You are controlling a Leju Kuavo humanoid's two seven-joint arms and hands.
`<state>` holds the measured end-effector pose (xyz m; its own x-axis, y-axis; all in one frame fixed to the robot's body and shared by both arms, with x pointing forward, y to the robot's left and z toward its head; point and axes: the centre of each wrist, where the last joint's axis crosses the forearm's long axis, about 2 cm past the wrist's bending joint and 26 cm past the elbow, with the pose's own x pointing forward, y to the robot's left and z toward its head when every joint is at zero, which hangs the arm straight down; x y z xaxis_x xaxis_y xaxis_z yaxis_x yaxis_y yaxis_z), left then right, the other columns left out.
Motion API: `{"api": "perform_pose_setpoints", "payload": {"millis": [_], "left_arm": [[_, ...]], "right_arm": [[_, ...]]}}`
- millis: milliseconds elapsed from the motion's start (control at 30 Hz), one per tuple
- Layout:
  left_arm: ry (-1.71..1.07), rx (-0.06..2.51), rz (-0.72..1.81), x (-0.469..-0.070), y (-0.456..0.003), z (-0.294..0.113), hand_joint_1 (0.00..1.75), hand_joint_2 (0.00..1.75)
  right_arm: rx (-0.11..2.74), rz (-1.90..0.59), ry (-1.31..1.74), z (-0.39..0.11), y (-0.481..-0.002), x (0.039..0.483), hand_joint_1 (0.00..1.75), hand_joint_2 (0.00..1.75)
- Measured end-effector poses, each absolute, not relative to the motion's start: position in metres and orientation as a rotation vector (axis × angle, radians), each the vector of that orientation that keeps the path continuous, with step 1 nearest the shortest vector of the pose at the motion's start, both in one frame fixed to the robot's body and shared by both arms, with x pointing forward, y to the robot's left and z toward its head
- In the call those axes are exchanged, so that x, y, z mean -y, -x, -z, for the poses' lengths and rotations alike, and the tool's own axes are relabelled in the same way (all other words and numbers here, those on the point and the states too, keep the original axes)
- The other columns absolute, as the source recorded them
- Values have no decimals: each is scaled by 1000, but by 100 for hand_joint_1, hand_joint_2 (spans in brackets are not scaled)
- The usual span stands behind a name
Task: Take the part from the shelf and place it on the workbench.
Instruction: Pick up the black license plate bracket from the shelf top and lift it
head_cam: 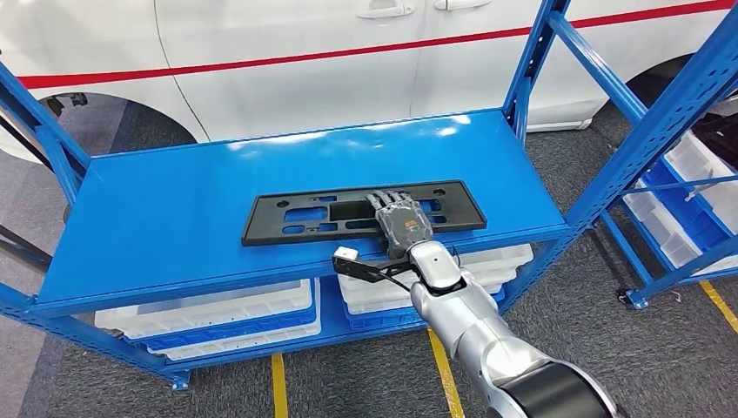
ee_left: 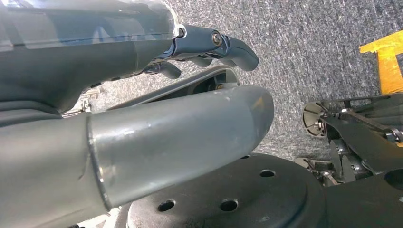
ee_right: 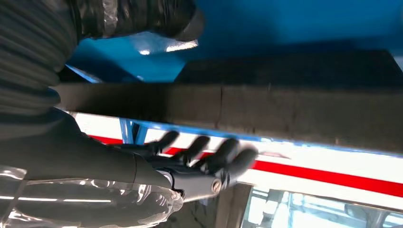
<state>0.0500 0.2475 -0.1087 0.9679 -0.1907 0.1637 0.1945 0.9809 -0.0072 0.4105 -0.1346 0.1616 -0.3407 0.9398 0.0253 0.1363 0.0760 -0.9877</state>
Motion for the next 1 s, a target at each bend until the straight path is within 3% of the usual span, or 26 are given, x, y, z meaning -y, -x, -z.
{"api": "perform_pose_setpoints", "payload": {"millis": [333,467,1000], "left_arm": [[24,168,192,-248,-50,109,0,0],[24,171,190,-248,-50,109,0,175],[62,202,126,-231,-51,107,0,175]], "right_arm": [[1604,-1351,1080,-160,-410,135,175,175],[1604,-1351,1078,-160,-410,135,175,175],[1590,-1317,1082,-159,-411,138,175,175]]}}
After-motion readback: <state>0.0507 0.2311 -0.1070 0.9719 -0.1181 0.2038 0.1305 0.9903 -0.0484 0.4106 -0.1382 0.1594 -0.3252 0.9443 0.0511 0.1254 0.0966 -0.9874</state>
